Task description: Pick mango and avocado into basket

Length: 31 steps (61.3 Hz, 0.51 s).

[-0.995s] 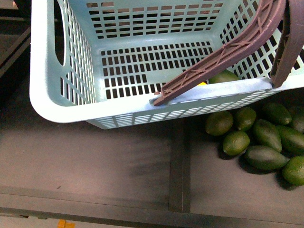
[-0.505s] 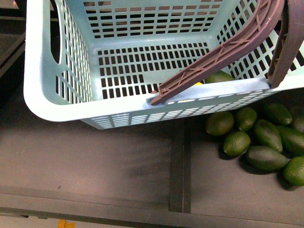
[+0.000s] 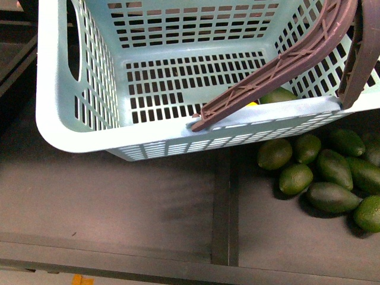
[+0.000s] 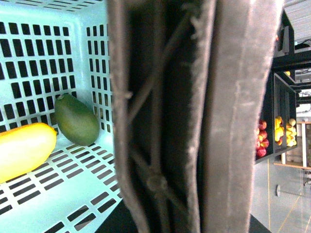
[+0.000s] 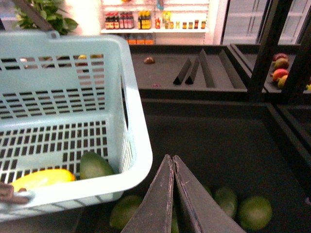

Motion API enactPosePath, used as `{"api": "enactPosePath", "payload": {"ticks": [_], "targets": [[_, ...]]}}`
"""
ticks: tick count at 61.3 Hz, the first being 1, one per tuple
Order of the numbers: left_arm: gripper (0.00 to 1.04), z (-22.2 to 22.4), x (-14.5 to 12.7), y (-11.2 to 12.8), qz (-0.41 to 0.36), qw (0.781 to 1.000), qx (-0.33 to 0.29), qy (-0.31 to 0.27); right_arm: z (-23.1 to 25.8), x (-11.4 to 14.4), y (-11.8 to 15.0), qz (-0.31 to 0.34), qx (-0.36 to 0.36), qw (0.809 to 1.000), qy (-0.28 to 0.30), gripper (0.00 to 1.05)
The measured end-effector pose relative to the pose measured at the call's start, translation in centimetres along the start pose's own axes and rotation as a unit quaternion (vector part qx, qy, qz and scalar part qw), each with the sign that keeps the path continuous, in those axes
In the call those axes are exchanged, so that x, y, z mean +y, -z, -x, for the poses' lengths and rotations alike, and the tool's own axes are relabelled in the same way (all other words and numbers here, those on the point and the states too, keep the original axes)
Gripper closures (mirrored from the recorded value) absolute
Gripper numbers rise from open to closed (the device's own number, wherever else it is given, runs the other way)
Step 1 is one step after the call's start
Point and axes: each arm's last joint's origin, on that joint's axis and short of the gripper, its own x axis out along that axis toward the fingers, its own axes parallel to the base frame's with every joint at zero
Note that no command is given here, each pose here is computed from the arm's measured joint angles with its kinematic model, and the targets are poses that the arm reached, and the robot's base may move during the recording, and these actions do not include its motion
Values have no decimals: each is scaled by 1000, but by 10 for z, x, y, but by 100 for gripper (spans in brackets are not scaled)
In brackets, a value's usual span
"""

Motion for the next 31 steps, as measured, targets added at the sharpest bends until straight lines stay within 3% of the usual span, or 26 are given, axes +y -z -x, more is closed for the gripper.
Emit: {"api": "enactPosePath", "payload": {"ticks": [31], "targets": [[90, 0, 0, 0, 0, 1000, 0, 0, 19, 0, -7, 0, -13, 1000, -1, 103]]}}
